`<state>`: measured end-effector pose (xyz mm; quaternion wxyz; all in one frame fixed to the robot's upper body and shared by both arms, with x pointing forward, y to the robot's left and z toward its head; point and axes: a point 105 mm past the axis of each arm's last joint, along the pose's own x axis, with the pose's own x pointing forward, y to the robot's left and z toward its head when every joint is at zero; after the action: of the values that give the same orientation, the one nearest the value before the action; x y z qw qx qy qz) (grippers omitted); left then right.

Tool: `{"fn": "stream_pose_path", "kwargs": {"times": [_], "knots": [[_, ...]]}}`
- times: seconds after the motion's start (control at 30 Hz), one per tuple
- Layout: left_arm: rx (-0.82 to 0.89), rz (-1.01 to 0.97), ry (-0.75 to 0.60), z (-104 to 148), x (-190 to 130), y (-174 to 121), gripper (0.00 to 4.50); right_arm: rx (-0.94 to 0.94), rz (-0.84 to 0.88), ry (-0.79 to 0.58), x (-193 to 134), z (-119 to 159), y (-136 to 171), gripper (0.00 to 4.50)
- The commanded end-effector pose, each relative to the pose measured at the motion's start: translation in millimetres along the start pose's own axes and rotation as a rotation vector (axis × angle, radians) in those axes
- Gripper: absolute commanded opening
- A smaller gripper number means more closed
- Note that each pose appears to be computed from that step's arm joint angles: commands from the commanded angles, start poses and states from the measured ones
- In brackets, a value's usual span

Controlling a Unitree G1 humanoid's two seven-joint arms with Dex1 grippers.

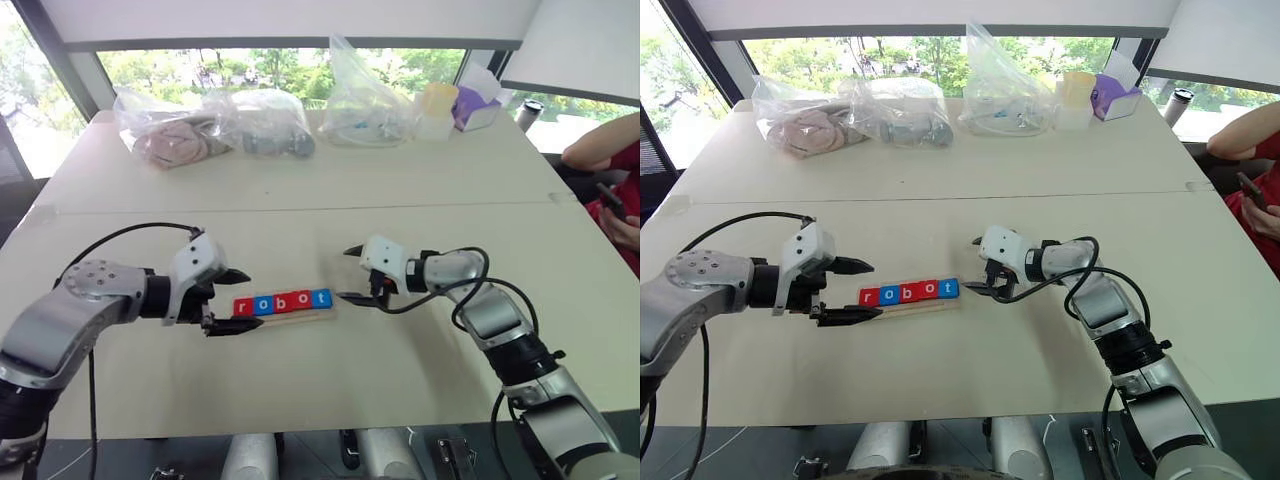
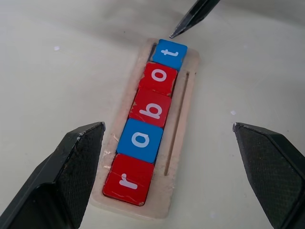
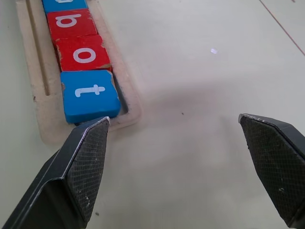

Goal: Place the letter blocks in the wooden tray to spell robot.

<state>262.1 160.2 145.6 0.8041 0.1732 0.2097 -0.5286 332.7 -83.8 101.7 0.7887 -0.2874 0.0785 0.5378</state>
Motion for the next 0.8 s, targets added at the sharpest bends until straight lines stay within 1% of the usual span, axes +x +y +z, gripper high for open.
{"fn": "stream_pose_path", "kwargs": {"times": [0.03, 0.33, 0.57, 0.73, 0.8], "knots": [[0.020, 0.003, -0.010, 5, -2, 0, 4.50, -0.038, 0.004, -0.033, 1, 11, -1, 4.44], [0.014, 0.009, -0.014, 4, 0, -2, 4.50, -0.056, 0.006, -0.042, 11, 13, -4, 4.44], [0.009, 0.023, -0.022, 3, -1, 0, 4.50, -0.084, -0.041, -0.026, 5, 10, -14, 4.44], [-0.024, 0.031, -0.065, 9, -8, 0, 4.50, -0.103, -0.065, -0.010, -16, 13, -16, 4.44], [-0.051, 0.031, -0.086, 11, -15, -1, 4.50, -0.092, -0.068, -0.001, -32, 17, -14, 4.44]]}}
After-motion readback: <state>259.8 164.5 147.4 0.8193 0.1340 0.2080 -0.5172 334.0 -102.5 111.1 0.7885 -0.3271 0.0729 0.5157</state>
